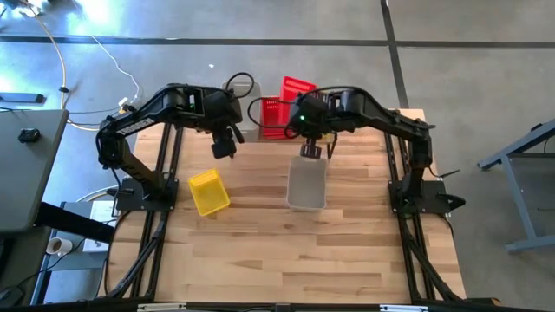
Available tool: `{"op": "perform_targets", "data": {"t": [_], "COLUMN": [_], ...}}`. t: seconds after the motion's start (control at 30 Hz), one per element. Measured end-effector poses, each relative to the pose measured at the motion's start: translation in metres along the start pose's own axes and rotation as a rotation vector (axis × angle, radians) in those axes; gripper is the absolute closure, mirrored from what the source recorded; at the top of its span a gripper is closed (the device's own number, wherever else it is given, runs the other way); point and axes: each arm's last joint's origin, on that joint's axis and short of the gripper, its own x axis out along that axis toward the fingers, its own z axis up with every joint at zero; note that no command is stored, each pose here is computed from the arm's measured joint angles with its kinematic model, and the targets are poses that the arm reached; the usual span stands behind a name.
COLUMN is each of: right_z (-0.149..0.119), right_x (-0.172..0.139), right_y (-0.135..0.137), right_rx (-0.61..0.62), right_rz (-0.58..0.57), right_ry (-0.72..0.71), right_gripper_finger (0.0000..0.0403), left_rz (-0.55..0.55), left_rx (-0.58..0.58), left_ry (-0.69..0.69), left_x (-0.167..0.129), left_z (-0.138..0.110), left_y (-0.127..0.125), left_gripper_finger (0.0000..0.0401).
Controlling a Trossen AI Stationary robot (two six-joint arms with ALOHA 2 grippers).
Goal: Stack baskets on shelf by color
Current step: Stack the red bin on top of the red bins on the shelf
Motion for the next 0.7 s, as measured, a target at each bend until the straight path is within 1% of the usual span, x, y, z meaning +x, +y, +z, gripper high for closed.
{"op": "perform_targets", "data": {"t": [0.13, 0.27, 0.4, 0.5, 0.6, 0.7], "right_z": [0.003, 0.007, 0.012, 0.014, 0.017, 0.019], "right_x": [0.008, 0.016, 0.027, 0.035, 0.045, 0.054], "right_y": [-0.011, -0.019, -0.024, -0.023, -0.020, -0.017], "right_rx": [-0.068, -0.114, -0.125, -0.132, -0.149, -0.179], "right_rz": [-0.029, -0.051, -0.039, -0.018, 0.020, 0.031], "right_ry": [0.010, -0.013, -0.038, -0.031, -0.017, 0.002], "right_gripper_finger": [0.0403, 0.0403, 0.0403, 0.0403, 0.0403, 0.0403], "left_rz": [-0.016, -0.018, -0.051, -0.074, -0.077, -0.080], "left_rx": [-0.055, -0.118, -0.168, -0.188, -0.193, -0.188], "left_ry": [0.001, 0.001, 0.004, 0.006, 0.005, 0.003], "left_x": [0.000, 0.000, 0.000, -0.001, -0.001, -0.002], "left_z": [0.000, 0.000, 0.000, 0.000, 0.000, 0.000], "left_y": [0.000, -0.001, -0.001, -0.004, -0.005, -0.007], "left_gripper_finger": [0.0261, 0.0261, 0.0261, 0.0261, 0.0261, 0.0261]}}
